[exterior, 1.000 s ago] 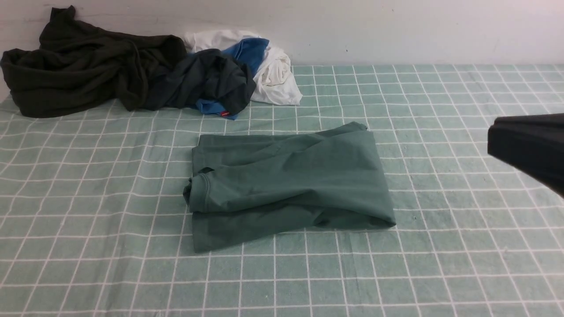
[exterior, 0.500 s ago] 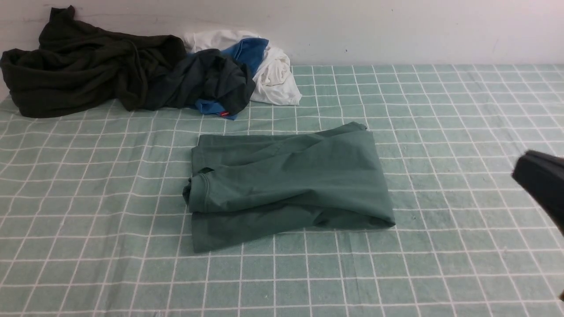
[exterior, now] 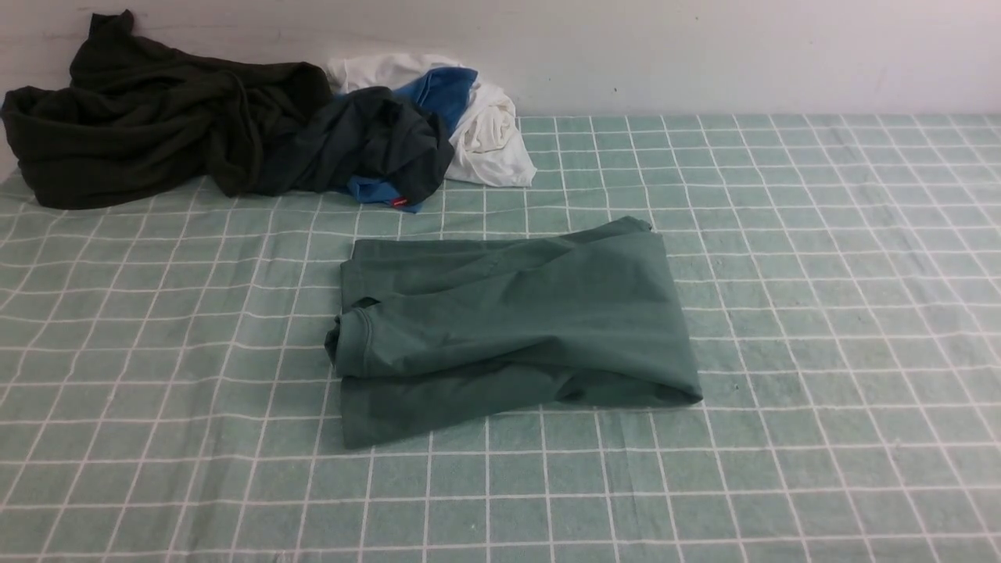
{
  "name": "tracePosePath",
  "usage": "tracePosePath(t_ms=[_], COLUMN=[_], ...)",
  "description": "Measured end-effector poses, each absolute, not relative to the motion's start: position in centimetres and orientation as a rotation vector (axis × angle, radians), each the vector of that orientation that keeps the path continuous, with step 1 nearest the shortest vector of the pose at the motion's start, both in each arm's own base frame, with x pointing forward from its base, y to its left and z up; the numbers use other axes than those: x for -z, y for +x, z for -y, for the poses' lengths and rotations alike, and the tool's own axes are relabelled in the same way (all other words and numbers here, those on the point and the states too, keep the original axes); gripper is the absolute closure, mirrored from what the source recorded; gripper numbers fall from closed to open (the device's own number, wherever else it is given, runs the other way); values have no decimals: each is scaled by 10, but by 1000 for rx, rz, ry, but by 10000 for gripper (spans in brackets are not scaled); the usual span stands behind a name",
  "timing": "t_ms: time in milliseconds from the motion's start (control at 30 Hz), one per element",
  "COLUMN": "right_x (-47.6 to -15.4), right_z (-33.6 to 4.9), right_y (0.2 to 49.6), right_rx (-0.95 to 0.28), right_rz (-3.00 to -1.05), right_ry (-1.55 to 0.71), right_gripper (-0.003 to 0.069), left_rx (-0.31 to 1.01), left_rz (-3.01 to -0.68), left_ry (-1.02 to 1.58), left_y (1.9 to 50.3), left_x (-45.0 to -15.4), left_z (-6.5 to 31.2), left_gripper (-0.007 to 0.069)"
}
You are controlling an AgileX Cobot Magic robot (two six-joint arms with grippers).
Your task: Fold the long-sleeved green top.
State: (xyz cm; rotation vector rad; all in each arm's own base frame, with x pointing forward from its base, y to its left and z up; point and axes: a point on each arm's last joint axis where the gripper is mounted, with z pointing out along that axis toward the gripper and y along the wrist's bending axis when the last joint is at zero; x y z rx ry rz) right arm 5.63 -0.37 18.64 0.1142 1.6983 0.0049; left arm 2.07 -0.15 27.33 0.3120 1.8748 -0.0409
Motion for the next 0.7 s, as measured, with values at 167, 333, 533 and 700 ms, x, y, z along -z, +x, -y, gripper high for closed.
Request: tracePosePath(t_ms=[167, 333, 533, 700], right_x=[-183, -182, -182, -182], right_z=[4, 4, 4, 4], right_y=[55, 55, 55, 55], right_rx=[9, 14, 15, 15], right_rz=[-1746, -1753, -1754, -1754], right_ry=[111, 107, 106, 106], right_gripper=[673, 673, 673, 673], left_rx=[41, 42, 42, 42], left_rz=[-1875, -1875, -1875, -1875], left_ry=[312, 312, 312, 312], left_y=[21, 21, 21, 21], left_x=[-273, -273, -273, -273], left_z=[1, 2, 2, 2], left_gripper=[629, 629, 629, 629])
